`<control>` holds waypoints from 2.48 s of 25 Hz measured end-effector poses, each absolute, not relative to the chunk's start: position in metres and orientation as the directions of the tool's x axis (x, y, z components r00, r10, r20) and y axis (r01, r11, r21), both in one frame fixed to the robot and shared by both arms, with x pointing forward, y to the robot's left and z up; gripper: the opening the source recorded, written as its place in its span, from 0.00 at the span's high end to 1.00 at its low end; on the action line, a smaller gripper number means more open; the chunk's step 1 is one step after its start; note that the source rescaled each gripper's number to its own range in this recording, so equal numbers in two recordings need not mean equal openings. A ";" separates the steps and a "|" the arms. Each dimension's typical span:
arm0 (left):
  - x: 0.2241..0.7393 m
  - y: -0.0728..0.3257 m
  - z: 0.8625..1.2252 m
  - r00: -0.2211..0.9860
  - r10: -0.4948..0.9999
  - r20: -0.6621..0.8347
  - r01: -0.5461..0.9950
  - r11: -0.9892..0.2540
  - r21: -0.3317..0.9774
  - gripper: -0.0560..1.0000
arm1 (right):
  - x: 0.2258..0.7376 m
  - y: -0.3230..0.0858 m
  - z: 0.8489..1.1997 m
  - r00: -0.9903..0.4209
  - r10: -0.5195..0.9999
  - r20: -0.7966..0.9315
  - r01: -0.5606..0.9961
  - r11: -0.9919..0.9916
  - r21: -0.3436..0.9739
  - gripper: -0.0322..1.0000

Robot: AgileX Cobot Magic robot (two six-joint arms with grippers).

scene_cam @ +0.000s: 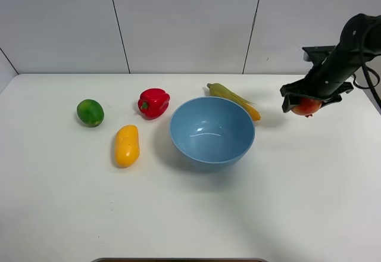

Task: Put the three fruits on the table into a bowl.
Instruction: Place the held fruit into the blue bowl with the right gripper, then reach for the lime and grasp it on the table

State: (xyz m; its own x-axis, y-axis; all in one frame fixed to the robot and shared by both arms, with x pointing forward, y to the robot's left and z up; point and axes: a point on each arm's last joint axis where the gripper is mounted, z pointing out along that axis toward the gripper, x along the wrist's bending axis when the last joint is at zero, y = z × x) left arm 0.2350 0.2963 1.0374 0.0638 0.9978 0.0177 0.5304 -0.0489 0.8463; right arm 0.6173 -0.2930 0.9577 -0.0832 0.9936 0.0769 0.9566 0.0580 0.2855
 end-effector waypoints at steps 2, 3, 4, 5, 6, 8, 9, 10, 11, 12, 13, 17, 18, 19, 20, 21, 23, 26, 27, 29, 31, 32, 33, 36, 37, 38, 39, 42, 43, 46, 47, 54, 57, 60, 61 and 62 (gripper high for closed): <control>0.235 0.296 1.037 0.064 0.998 0.018 0.530 -0.049 0.846 0.00 | 0.613 -0.283 0.975 -0.111 0.991 0.077 0.944 0.081 0.320 0.97; 0.235 0.296 1.037 0.064 0.998 0.018 0.530 -0.049 0.846 0.00 | 0.611 -0.276 0.981 -0.131 0.988 0.077 0.939 0.098 0.330 0.97; 0.235 0.296 1.037 0.064 0.998 0.018 0.530 -0.049 0.846 0.00 | 0.608 -0.269 0.988 -0.149 0.985 0.081 0.934 0.113 0.340 0.97; 0.235 0.296 1.037 0.064 0.998 0.018 0.530 -0.049 0.846 0.00 | 0.605 -0.260 0.995 -0.174 0.981 0.082 0.926 0.135 0.353 0.97; 0.235 0.296 1.037 0.064 0.998 0.018 0.530 -0.049 0.846 0.00 | 0.601 -0.251 1.001 -0.203 0.976 0.082 0.919 0.161 0.361 0.97; 0.235 0.296 1.037 0.064 0.998 0.018 0.530 -0.049 0.846 0.00 | 0.593 -0.232 1.010 -0.257 0.963 0.087 0.907 0.209 0.366 0.97; 0.235 0.296 1.037 0.064 0.998 0.018 0.530 -0.049 0.846 0.00 | 0.589 -0.222 1.014 -0.287 0.954 0.087 0.899 0.237 0.367 0.97; 0.235 0.296 1.037 0.064 0.998 0.018 0.530 -0.049 0.846 0.00 | 0.584 -0.211 1.017 -0.318 0.944 0.088 0.891 0.265 0.369 0.97; 0.235 0.296 1.037 0.064 0.998 0.018 0.530 -0.049 0.846 0.00 | 0.581 -0.202 1.019 -0.343 0.935 0.088 0.882 0.288 0.372 0.97; 0.235 0.296 1.037 0.064 0.998 0.018 0.530 -0.049 0.846 0.00 | 0.577 -0.192 1.020 -0.372 0.924 0.088 0.873 0.315 0.373 0.97; 0.235 0.296 1.037 0.064 0.998 0.018 0.530 -0.049 0.846 0.00 | 0.574 -0.182 1.021 -0.398 0.913 0.088 0.862 0.340 0.375 0.97; 0.235 0.296 1.037 0.064 0.998 0.018 0.530 -0.049 0.846 0.00 | 0.563 -0.149 1.021 -0.475 0.875 0.097 0.825 0.404 0.396 0.97; 0.235 0.296 1.037 0.064 0.998 0.018 0.530 -0.049 0.846 0.00 | 0.561 -0.142 1.021 -0.488 0.867 0.103 0.816 0.412 0.406 0.97; 0.235 0.296 1.037 0.064 0.998 0.018 0.530 -0.049 0.846 0.00 | 0.560 -0.135 1.019 -0.498 0.861 0.107 0.809 0.416 0.415 0.97; 0.235 0.296 1.037 0.064 0.998 0.018 0.530 -0.049 0.846 0.00 | 0.560 -0.129 1.016 -0.511 0.853 0.106 0.801 0.428 0.417 0.97; 0.235 0.296 1.037 0.064 0.998 0.018 0.530 -0.049 0.846 0.00 | 0.559 -0.123 1.012 -0.521 0.847 0.108 0.797 0.437 0.417 0.97; 0.235 0.296 1.037 0.064 0.998 0.018 0.530 -0.049 0.846 0.00 | 0.560 -0.113 1.001 -0.530 0.840 0.113 0.794 0.446 0.412 0.97; 0.235 0.296 1.037 0.064 0.998 0.018 0.530 -0.049 0.846 0.00 | 0.563 -0.102 0.984 -0.536 0.836 0.122 0.795 0.450 0.407 0.97; 0.235 0.296 1.037 0.064 0.998 0.018 0.530 -0.049 0.846 0.00 | 0.564 -0.100 0.979 -0.537 0.835 0.123 0.796 0.452 0.404 0.97; 0.235 0.296 1.037 0.064 0.998 0.018 0.530 -0.049 0.846 0.00 | 0.565 -0.096 0.971 -0.534 0.835 0.132 0.801 0.450 0.395 0.96; 0.235 0.296 1.037 0.064 0.998 0.018 0.530 -0.049 0.846 0.00 | 0.566 -0.094 0.966 -0.530 0.836 0.140 0.807 0.447 0.386 0.76; 0.235 0.296 1.037 0.063 0.998 0.019 0.530 -0.049 0.846 0.00 | 0.566 -0.093 0.964 -0.528 0.837 0.144 0.810 0.446 0.381 0.71; 0.235 0.296 1.037 0.063 0.998 0.019 0.530 -0.049 0.846 0.00 | 0.566 -0.093 0.963 -0.528 0.837 0.145 0.811 0.446 0.379 0.69; 0.235 0.297 1.037 0.062 0.998 0.020 0.530 -0.050 0.846 0.00 | 0.566 -0.092 0.961 -0.527 0.837 0.145 0.812 0.446 0.376 0.67; 0.235 0.297 1.037 0.062 0.998 0.020 0.530 -0.050 0.846 0.00 | 0.566 -0.092 0.961 -0.527 0.837 0.145 0.812 0.446 0.376 0.67; 0.235 0.297 1.037 0.062 0.998 0.020 0.530 -0.050 0.846 0.00 | 0.566 -0.093 0.963 -0.528 0.837 0.145 0.811 0.446 0.380 0.67; 0.235 0.297 1.037 0.062 0.998 0.020 0.530 -0.050 0.846 0.00 | 0.565 -0.093 0.965 -0.528 0.837 0.145 0.809 0.445 0.383 0.66; 0.235 0.297 1.037 0.062 0.998 0.020 0.530 -0.050 0.846 0.00 | 0.561 -0.095 0.980 -0.535 0.832 0.146 0.800 0.443 0.403 0.66; 0.235 0.297 1.037 0.062 0.998 0.020 0.530 -0.050 0.846 0.00 | 0.559 -0.096 0.986 -0.537 0.830 0.147 0.798 0.445 0.406 0.66; 0.235 0.297 1.037 0.062 0.998 0.020 0.530 -0.050 0.846 0.00 | 0.549 -0.101 1.009 -0.533 0.831 0.161 0.801 0.434 0.412 0.66; 0.235 0.297 1.037 0.062 0.998 0.020 0.530 -0.050 0.846 0.00 | 0.544 -0.103 1.017 -0.531 0.831 0.164 0.802 0.431 0.413 0.66; 0.235 0.297 1.037 0.062 0.998 0.020 0.530 -0.050 0.846 0.00 | 0.510 -0.128 1.075 -0.493 0.859 0.137 0.812 0.398 0.427 0.66; 0.235 0.297 1.037 0.062 0.998 0.020 0.530 -0.050 0.846 0.00 | 0.494 -0.143 1.097 -0.443 0.890 0.108 0.827 0.359 0.431 0.60; 0.235 0.297 1.037 0.062 0.998 0.020 0.530 -0.050 0.846 0.00 | 0.478 -0.159 1.112 -0.394 0.917 0.054 0.847 0.340 0.408 0.36; 0.235 0.297 1.037 0.062 0.998 0.020 0.530 -0.050 0.846 0.00 | 0.474 -0.164 1.115 -0.381 0.924 0.031 0.857 0.340 0.386 0.29; 0.235 0.297 1.037 0.062 0.998 0.020 0.530 -0.050 0.846 0.00 | 0.469 -0.170 1.118 -0.365 0.931 0.007 0.865 0.337 0.371 0.23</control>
State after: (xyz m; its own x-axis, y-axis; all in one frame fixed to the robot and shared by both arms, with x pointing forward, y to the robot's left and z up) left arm 0.2350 0.2965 1.0374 0.0623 0.9979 0.0202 0.5305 -0.0502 0.8462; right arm 0.4693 -0.1695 1.1176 -0.3654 0.9308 0.0072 0.8653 0.3368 0.3712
